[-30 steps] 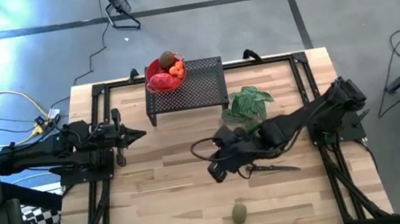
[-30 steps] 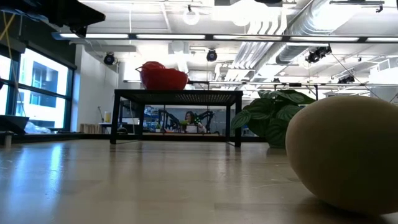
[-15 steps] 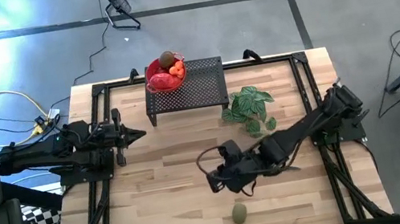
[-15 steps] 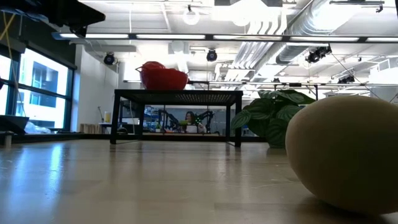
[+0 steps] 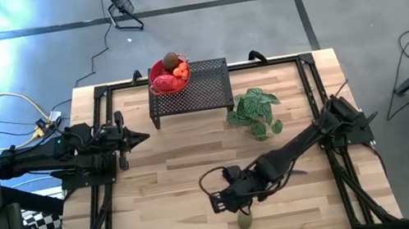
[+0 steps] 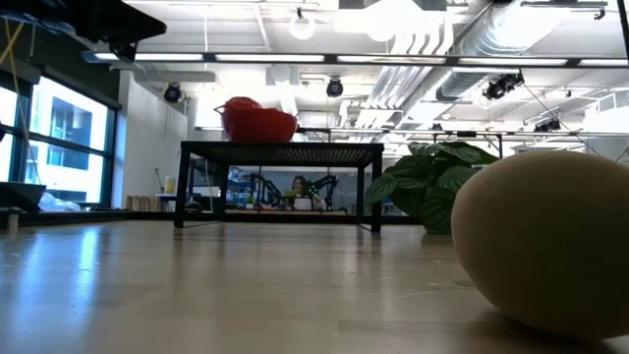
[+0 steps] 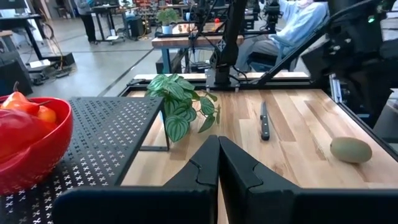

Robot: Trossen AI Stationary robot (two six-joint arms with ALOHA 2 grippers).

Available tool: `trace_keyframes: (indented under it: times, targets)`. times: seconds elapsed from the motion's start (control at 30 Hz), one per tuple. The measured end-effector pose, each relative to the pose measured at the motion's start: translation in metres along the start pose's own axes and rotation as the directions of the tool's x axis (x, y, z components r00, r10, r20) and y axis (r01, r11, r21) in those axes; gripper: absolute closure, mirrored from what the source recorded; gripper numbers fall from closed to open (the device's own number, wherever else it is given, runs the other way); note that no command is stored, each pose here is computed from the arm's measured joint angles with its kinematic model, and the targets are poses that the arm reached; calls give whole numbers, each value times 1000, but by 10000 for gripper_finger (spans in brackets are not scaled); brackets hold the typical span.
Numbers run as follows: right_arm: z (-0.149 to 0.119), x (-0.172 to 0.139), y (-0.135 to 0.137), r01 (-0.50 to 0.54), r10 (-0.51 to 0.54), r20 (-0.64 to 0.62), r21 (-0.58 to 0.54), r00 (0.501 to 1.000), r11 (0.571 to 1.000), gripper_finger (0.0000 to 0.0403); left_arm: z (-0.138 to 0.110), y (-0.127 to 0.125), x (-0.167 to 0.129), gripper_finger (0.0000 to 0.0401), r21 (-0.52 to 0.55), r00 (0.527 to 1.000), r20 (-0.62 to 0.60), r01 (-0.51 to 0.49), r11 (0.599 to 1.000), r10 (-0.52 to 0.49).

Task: Pick & Place Fruit
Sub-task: Put the brown kiwi in the red strainer bowl on the shelf

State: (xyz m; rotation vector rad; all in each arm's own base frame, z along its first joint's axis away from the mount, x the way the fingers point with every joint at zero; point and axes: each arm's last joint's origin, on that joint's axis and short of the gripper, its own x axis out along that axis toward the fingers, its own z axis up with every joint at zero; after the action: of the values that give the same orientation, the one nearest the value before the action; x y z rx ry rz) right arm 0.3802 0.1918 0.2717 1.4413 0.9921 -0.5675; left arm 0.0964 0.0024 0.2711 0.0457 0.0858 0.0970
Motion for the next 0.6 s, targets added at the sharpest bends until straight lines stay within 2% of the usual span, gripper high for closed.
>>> trace_keyframes:
  times: [0.07, 0.23, 0.33, 0.6]
  targets:
    - [-6, -1, -2, 16, -14, -33, 48, 999, 999, 400, 0, 0, 0, 401, -2, 1000, 0, 0, 1000, 0]
    - [-21, -4, -17, 171, -153, -126, 147, 980, 974, 400, 0, 0, 0, 401, -3, 1000, 0, 0, 1000, 0]
    - [-31, -4, -24, 211, -186, -138, 197, 973, 957, 400, 0, 0, 0, 401, -3, 1000, 0, 0, 1000, 0]
    - [-43, -5, -32, 236, -218, -114, 179, 969, 955, 391, 1, 0, 0, 401, -4, 1000, 10, 0, 1000, 0]
